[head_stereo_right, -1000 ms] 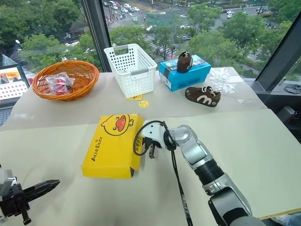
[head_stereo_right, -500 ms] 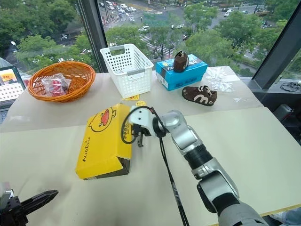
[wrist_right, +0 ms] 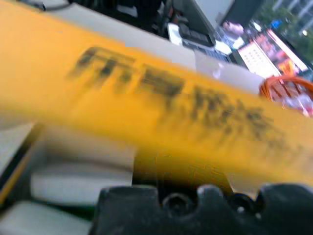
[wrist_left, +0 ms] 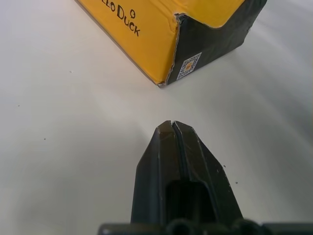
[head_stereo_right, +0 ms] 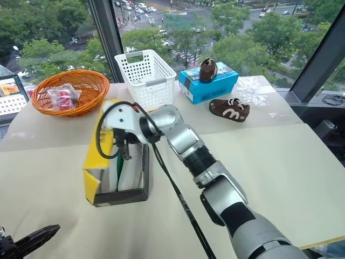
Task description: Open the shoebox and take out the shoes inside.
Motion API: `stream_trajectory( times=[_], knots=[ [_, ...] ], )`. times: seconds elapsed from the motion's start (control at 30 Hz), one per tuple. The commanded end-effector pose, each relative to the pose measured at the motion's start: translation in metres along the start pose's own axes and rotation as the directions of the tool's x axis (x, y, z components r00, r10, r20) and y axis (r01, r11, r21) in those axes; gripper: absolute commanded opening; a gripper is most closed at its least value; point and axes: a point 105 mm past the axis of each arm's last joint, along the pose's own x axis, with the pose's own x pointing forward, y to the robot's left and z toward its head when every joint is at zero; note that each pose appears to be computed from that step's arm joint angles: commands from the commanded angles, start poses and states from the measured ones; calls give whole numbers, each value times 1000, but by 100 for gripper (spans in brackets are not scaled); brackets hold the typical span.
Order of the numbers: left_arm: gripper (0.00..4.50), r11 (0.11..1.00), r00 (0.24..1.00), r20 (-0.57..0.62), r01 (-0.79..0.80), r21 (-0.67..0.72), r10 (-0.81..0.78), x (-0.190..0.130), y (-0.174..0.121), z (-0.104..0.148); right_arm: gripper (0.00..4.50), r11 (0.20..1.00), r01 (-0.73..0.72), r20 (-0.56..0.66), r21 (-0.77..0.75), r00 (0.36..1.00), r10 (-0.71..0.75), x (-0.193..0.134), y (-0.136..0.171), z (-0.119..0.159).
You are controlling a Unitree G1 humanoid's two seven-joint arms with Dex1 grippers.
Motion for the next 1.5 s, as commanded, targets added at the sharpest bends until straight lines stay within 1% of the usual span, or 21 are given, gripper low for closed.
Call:
stream_trajectory(
  times=[0.03,0.1,0.23,0.37,0.43,0.53,0.63,0.67,0.73,0.77,0.83,0.93,1.03,1.1,1.17,1.2,1.27,1.33,1.4,1.43,1.5],
  knots=[
    [2,999,1000,11,-11,39,10,-4,-4,7,0,996,-35,47,-88,998,39,29,1,30],
    [2,999,1000,9,-15,40,15,-5,-4,7,0,993,-71,49,-98,996,76,47,8,34],
    [2,999,1000,6,-19,45,19,-8,-7,9,0,986,-127,-8,-107,992,127,84,27,22],
    [2,998,1000,-21,-5,65,6,-12,-14,13,0,989,-121,-63,-87,991,116,96,31,3],
    [2,996,1000,-12,1,92,0,-14,-19,23,0,992,-102,-95,-69,991,96,96,31,-10],
    [2,989,1000,10,12,147,-14,-17,-26,46,0,997,-67,-118,-33,991,63,88,25,-24],
    [2,984,999,30,13,178,-19,-19,-31,62,0,999,-35,-116,-21,993,32,79,16,-27],
    [2,982,999,49,6,189,-16,-20,-32,70,0,999,-28,-90,-17,996,26,72,11,-23],
    [2,975,997,81,-5,224,-14,-20,-32,87,0,998,-31,-26,-52,999,30,48,-3,-6],
    [2,974,996,92,-1,224,-20,-19,-32,92,0,994,-54,8,-95,998,55,36,-5,5],
    [2,978,995,95,12,210,-33,-13,-31,96,0,980,-108,39,-168,992,116,20,-2,24],
    [2,981,994,97,30,192,-50,1,-28,99,0,942,-165,4,-292,985,174,4,5,37],
    [2,983,995,84,40,180,-56,15,-23,99,0,906,-200,-16,-373,978,210,-5,13,45],
    [0,984,995,72,51,171,-64,25,-22,97,55,863,-223,-71,-453,974,215,-9,18,40],
    [0,982,995,69,52,183,-65,35,-17,99,120,812,-256,-181,-524,965,187,-13,20,17],
    [0,981,995,69,52,188,-66,37,-15,100,152,800,-265,-209,-539,962,178,-14,20,10],
    [0,980,995,73,60,190,-75,41,-14,102,210,783,-271,-230,-560,959,167,-16,19,3],
    [0,978,993,75,71,197,-87,44,-13,104,288,751,-284,-261,-597,953,153,-17,18,-5],
    [0,973,992,67,88,213,-104,48,-11,105,346,704,-345,-325,-621,931,169,-23,19,-17],
    [0,972,993,60,90,215,-105,49,-9,104,389,676,-353,-338,-647,927,161,-24,18,-18],
    [0,972,993,53,93,218,-106,50,-7,103,445,630,-361,-350,-688,925,149,-24,17,-19]
  ],
)
